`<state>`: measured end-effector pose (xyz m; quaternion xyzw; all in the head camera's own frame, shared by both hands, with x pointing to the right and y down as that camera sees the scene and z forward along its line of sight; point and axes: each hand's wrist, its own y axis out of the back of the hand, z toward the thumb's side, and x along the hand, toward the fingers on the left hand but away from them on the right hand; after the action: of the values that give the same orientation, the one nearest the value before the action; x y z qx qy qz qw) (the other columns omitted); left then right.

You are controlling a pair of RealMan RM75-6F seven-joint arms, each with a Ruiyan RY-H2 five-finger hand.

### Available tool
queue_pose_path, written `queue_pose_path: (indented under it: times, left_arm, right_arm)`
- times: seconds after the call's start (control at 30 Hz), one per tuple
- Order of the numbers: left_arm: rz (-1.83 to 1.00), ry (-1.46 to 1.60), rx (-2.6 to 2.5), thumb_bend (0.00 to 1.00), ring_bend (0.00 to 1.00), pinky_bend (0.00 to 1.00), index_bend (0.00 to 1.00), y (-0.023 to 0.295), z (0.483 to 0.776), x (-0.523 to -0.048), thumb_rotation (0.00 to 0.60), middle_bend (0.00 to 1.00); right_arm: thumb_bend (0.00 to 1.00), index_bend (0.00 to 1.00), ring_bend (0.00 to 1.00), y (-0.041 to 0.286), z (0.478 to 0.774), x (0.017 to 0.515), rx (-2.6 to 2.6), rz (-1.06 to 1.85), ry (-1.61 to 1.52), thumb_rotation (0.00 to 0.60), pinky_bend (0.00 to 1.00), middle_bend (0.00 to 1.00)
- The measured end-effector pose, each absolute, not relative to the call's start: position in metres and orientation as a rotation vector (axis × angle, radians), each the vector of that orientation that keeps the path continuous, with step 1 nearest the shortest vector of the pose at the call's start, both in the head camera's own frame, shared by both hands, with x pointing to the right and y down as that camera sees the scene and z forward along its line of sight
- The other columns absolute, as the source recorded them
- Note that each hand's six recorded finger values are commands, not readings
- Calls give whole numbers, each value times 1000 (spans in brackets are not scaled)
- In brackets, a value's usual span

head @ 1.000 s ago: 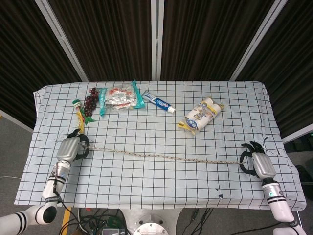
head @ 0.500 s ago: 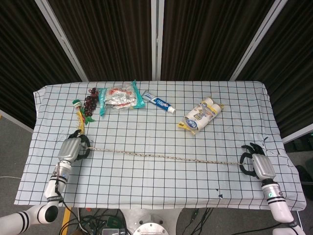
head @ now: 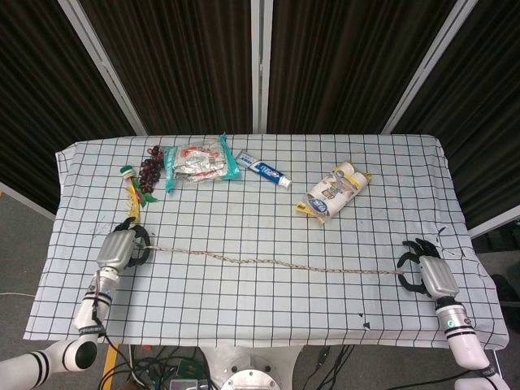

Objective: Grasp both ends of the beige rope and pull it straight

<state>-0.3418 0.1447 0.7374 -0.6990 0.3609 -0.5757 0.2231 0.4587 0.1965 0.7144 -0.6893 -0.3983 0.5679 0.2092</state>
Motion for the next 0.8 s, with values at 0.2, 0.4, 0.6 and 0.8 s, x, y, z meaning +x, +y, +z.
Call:
queue_pose_path:
  times: [0.2, 0.4, 0.6, 0.8]
  left_arm:
    - [-1589, 999, -1932, 429, 78, 165, 631, 145, 738, -341, 600, 325]
    - [-1579, 996, -1932, 372, 78, 163, 516, 144, 736, -341, 600, 295]
    - [-1540, 996, -1926, 337, 78, 161, 474, 142, 727, -343, 600, 275]
    - [-1525, 1014, -1918, 324, 78, 161, 462, 142, 721, -348, 600, 267]
  right_arm:
    - [230, 213, 0, 196, 711, 461, -1916, 1574, -1119, 600, 0, 97]
    - [215, 133, 0, 192, 699, 465, -1900, 1532, -1165, 600, 0, 78]
    - [210, 108, 0, 185, 680, 469, -1868, 1451, -1232, 600, 0, 64]
    - [210, 84, 0, 179, 661, 469, -1843, 1371, -1276, 600, 0, 55]
